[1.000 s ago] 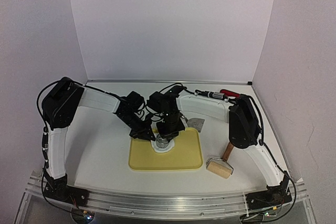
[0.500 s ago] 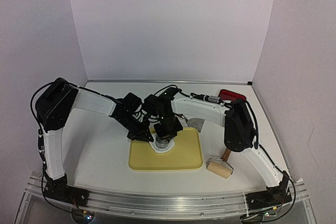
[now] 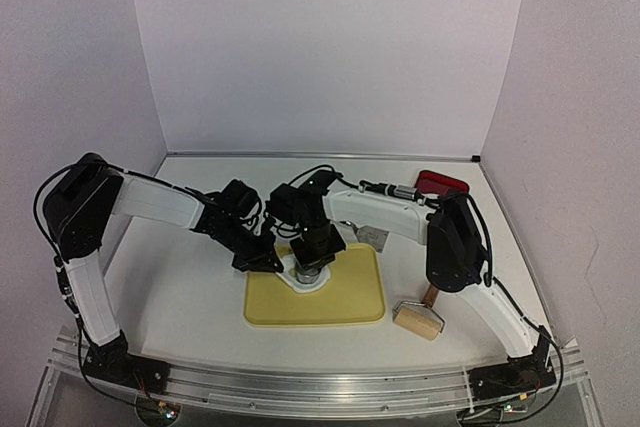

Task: Roll out the dumpling wrappers from the dough

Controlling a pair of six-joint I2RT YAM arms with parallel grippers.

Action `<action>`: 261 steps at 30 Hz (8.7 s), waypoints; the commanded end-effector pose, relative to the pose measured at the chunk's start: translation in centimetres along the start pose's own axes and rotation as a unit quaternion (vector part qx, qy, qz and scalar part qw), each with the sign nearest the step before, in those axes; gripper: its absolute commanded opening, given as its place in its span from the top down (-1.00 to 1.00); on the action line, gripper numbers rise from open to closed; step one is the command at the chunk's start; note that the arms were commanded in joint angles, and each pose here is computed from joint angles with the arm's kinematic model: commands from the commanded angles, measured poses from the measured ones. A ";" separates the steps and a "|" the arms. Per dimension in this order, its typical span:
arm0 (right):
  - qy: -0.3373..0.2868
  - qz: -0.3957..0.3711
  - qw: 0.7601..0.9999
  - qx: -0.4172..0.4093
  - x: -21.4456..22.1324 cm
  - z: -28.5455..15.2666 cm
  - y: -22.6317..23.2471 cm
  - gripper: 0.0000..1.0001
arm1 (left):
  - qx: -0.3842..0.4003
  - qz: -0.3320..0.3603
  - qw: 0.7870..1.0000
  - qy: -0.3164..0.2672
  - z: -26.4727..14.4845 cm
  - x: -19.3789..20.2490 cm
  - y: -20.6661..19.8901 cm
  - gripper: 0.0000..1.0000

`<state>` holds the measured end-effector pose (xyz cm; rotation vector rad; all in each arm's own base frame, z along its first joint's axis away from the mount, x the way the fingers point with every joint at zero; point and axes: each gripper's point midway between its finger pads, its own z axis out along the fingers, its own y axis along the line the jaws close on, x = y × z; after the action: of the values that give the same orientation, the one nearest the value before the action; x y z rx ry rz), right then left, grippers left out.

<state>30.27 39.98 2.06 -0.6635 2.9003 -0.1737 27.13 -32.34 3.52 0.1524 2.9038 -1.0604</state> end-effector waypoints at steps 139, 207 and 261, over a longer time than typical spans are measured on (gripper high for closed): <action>0.144 0.004 0.988 0.056 6.9 8.0 -2.0 1.00 | -0.275 0.096 0.952 0.088 4.4 14.8 10.0 1.00; 0.078 -0.008 0.991 0.105 5.0 7.2 -7.2 1.00 | -0.250 -0.002 0.967 -0.053 -2.7 17.0 5.6 1.00; -0.015 0.163 0.969 -0.187 -0.5 -6.0 -6.9 -0.15 | -0.027 0.162 0.986 -0.004 -1.5 -1.4 -6.3 -0.43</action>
<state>31.65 34.22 8.62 -0.3335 2.9813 0.2072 27.53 -34.49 7.88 0.4862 2.7920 -0.8458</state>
